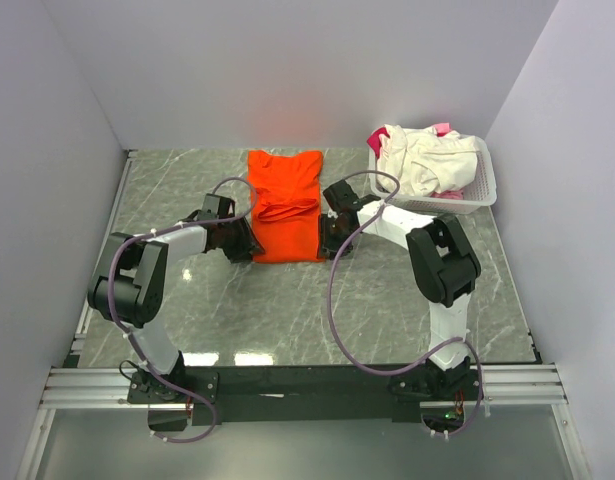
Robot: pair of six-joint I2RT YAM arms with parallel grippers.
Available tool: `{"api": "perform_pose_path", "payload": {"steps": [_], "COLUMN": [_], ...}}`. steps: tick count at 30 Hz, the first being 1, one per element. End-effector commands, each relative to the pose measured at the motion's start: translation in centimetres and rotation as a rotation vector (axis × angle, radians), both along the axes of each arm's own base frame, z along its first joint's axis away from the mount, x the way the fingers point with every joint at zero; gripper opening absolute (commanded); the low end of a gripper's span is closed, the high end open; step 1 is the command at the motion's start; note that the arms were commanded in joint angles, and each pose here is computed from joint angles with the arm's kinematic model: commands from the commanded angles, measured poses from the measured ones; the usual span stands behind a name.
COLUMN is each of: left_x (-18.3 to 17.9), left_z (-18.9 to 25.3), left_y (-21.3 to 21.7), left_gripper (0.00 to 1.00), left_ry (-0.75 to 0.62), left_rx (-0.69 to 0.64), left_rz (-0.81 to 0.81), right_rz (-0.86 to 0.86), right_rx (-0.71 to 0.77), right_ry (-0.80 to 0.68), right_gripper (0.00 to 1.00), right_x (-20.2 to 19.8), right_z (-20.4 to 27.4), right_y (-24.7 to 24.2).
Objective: Fold and stack the t-shirts
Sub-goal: Fold the tshirt
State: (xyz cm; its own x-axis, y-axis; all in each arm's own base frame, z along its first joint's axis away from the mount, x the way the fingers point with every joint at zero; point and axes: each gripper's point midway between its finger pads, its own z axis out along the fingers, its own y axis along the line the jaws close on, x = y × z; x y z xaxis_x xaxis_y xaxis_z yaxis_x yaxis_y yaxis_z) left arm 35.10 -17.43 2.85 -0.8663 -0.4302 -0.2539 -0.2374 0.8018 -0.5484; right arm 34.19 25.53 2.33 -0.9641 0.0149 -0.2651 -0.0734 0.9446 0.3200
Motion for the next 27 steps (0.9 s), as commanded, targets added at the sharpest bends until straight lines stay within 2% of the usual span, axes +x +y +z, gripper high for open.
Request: {"api": "perform_pose_path", "payload": {"steps": [1,7,10,13,14,16,17,19,27], "left_x": [-0.9,-2.2,-2.6,-2.9,-3.0,-3.1,-3.1,-2.9,-1.3], "left_z": [-1.7,-2.6,-3.0,-3.2,-3.2,-3.0,-2.9,-1.9,6.3], "left_y": [0.6,0.7,0.4,0.2,0.1,-0.2,-0.3,-0.4,-0.9], "left_gripper": [0.48,0.45,0.39,0.27,0.21,0.14,0.06,0.00,0.00], "left_ry": [0.051,0.082,0.098,0.103,0.102,0.098,0.096,0.077,-0.089], "left_rx": [0.048,0.043,0.033,0.020,0.016,-0.004,-0.011,-0.022,-0.070], "left_rz": [0.009,0.014,0.006,0.011,0.011,0.008,0.008,0.005,0.007], "right_rz": [0.002,0.004,0.004,0.013,0.016,0.013,0.014,0.017,-0.003], "right_rx": [0.000,-0.001,0.009,0.026,0.030,0.038,0.047,0.058,0.079], "right_ry": [-0.005,0.009,0.020,0.028,0.032,0.030,0.027,0.011,-0.099], "right_gripper": [0.46,0.43,0.39,0.27,0.15,0.04,0.00,0.00,0.00], "right_x": [0.2,0.1,-0.1,-0.4,-0.5,-0.7,-0.7,-0.8,0.1], "right_z": [-0.1,-0.6,-0.7,-0.6,-0.6,-0.4,-0.1,0.8,7.1], "right_y": [0.5,0.5,0.7,0.9,1.0,1.0,1.1,1.2,0.8]}}
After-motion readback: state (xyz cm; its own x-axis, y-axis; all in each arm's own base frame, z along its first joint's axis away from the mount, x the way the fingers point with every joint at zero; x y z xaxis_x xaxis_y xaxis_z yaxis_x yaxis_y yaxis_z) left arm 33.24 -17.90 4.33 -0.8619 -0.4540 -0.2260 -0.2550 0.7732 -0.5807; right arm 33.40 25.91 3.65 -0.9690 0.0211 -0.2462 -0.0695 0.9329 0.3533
